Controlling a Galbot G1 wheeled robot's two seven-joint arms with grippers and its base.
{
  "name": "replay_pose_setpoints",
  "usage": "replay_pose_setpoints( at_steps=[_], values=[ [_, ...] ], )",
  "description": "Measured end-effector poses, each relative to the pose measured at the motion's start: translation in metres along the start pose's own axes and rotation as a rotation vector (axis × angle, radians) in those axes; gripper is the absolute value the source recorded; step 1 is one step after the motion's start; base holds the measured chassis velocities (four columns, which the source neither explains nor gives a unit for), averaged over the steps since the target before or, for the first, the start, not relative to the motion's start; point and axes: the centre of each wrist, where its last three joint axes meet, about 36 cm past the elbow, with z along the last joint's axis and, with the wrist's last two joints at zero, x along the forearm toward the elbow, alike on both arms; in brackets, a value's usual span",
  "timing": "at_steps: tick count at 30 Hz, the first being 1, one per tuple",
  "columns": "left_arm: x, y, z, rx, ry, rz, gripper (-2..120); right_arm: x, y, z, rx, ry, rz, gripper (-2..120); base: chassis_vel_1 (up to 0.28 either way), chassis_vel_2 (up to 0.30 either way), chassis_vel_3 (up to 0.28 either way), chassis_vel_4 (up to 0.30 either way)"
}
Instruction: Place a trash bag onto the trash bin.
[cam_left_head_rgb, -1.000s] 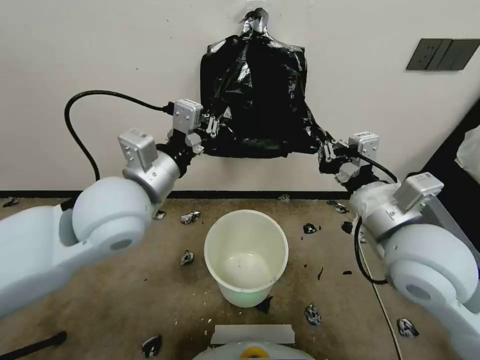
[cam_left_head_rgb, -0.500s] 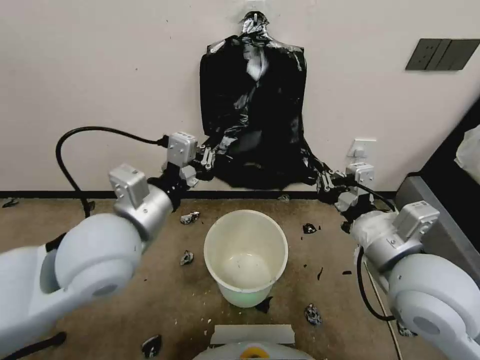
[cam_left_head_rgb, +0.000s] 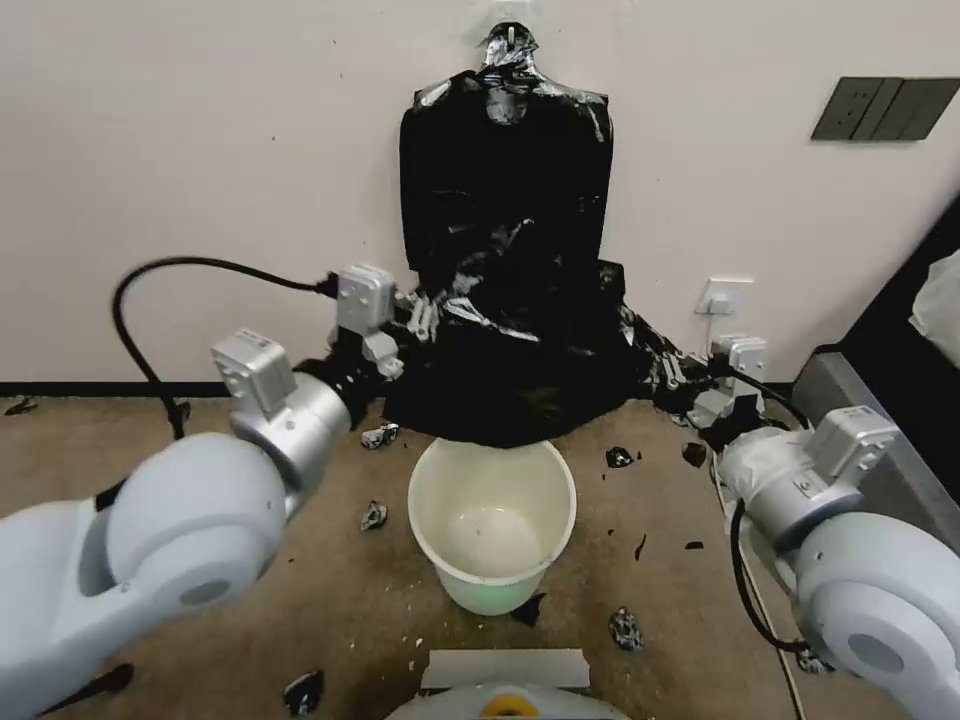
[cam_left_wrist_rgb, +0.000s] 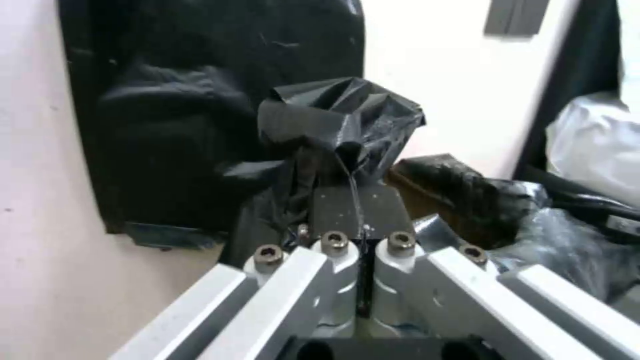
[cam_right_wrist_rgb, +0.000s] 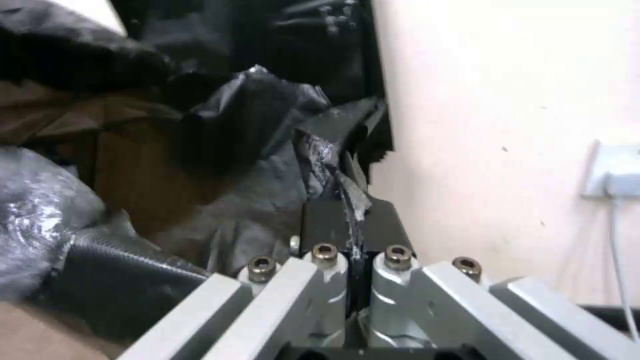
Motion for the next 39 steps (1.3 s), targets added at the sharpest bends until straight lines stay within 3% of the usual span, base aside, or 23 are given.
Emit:
replay_pose_setpoints(
  at_steps=[5,7,9,13,17,21,26,31,39],
  values=[
    [-0.005,0.003,-0.009,-0.016,-0.023,0.023,0,-0.003,-0.010,-0.024,-0.051,0.000,-0.052,0,0.000,0.000,0.000,0.000],
    [-0.009,0.007,-0.015,-0.012,-0.017,0.040,0,-0.005,-0.014,-0.045,-0.138,0.035,-0.129,0,0.000,0.000,0.000,0.000],
    [-0.009,0.007,-0.015,-0.012,-0.013,0.044,0,-0.005,-0.015,-0.049,-0.158,0.047,-0.143,0,0.000,0.000,0.000,0.000],
    [0.002,0.010,-0.027,-0.016,0.019,0.091,0,-0.004,-0.019,-0.062,-0.303,0.172,-0.216,0,0.000,0.000,0.000,0.000],
    [0.009,0.018,-0.038,-0.016,0.058,0.081,0,-0.003,-0.020,-0.067,-0.374,0.235,-0.249,0,0.000,0.000,0.000,0.000],
    [0.015,0.029,-0.055,-0.017,0.062,0.056,0,-0.004,-0.019,-0.069,-0.396,0.248,-0.269,0,0.000,0.000,0.000,0.000],
    [0.018,0.033,-0.062,-0.005,0.067,0.039,0,-0.005,-0.018,-0.066,-0.406,0.273,-0.276,0,0.000,0.000,0.000,0.000],
    [0.014,0.026,-0.044,0.016,0.083,0.036,0,-0.005,-0.016,-0.052,-0.394,0.290,-0.249,0,0.000,0.000,0.000,0.000],
    [0.007,0.000,0.001,0.145,0.142,0.051,0,0.000,-0.021,-0.044,-0.372,0.315,-0.153,0,0.000,0.000,0.000,0.000]
  ],
)
